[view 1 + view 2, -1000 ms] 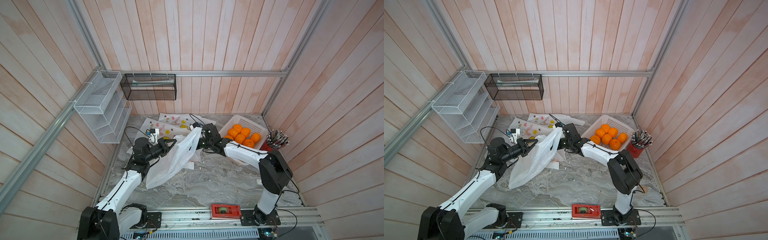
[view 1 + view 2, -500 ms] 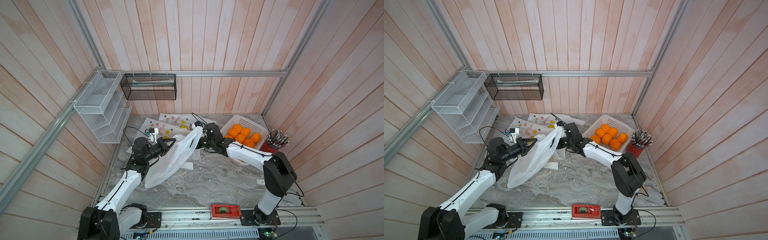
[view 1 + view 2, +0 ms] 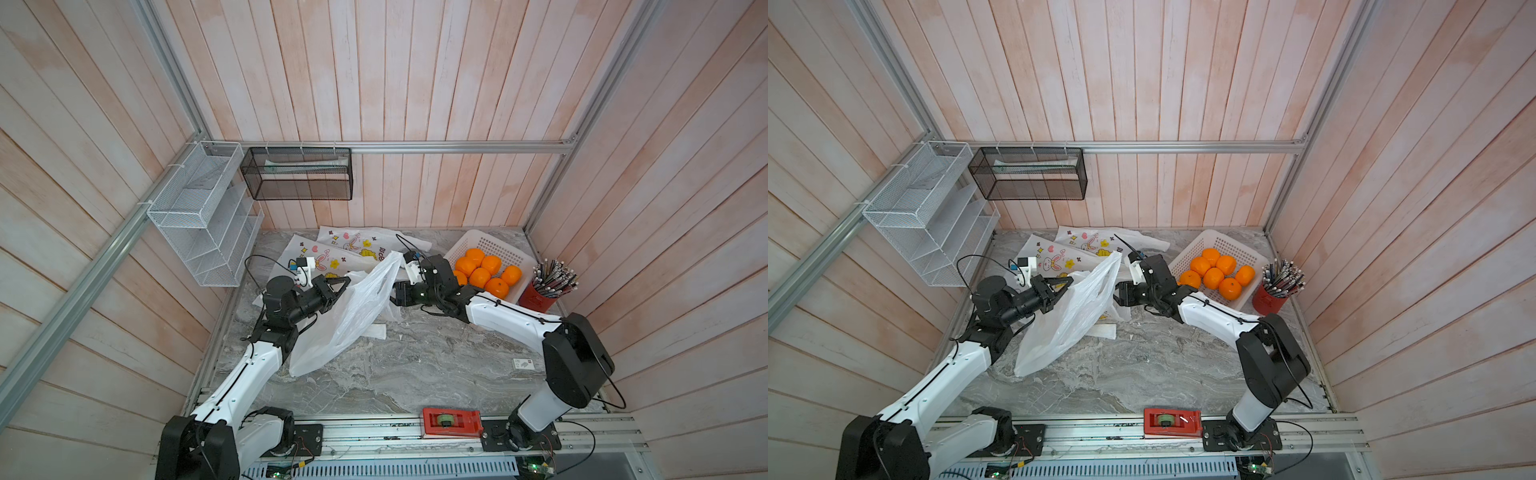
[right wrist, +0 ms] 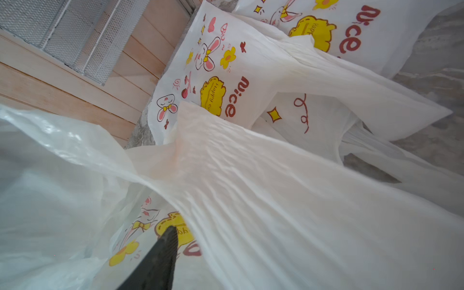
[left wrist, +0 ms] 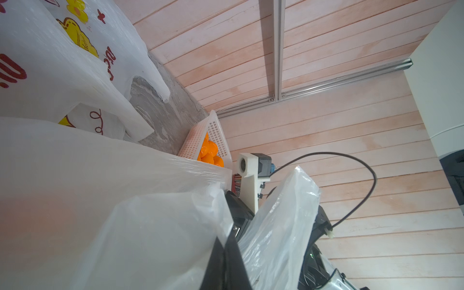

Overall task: Place the oranges into plastic bags & tie knots
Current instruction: Place the orange in the plastic bag, then move the basket to the center of the board.

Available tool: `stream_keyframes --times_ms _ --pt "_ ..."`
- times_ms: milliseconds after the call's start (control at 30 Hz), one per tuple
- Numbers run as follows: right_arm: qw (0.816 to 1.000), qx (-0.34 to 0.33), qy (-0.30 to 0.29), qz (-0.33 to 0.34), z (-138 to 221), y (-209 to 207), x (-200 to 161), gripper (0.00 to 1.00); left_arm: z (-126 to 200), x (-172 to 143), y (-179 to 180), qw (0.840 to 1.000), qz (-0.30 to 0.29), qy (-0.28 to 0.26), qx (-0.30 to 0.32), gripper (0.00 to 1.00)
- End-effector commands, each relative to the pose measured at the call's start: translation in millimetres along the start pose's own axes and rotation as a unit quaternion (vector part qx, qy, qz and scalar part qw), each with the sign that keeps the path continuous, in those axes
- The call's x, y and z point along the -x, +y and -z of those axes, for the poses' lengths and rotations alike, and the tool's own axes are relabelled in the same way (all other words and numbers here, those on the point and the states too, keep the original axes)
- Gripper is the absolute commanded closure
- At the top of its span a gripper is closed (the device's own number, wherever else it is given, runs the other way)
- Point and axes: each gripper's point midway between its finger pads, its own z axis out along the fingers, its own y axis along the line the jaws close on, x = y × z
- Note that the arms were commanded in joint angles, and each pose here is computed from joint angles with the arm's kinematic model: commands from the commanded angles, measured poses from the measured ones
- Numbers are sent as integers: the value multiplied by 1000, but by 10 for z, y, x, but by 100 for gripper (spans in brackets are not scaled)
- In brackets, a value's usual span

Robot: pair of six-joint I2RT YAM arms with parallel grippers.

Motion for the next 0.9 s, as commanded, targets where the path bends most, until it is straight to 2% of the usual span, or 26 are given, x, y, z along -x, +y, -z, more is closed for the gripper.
stream_keyframes --times_ms 0,167,333,600,733,867 --pt "1000 -11 -12 7 146 -22 41 42 48 49 -33 1000 -12 -18 -6 100" --pt "1000 18 -10 22 339 140 15 42 46 45 -8 1000 -12 -17 -3 100" --pt "998 48 0 33 597 324 -75 32 39 60 12 1000 -12 -19 -1 100" --pt "996 69 -36 52 1088 479 34 20 28 82 23 1000 -11 -20 -1 100" --pt "996 27 -71 41 1364 250 234 19 35 84 15 1000 -14 -21 -1 100" --pt "992 -64 -110 6 1648 -365 422 17 38 84 25 1000 -15 -23 0 100"
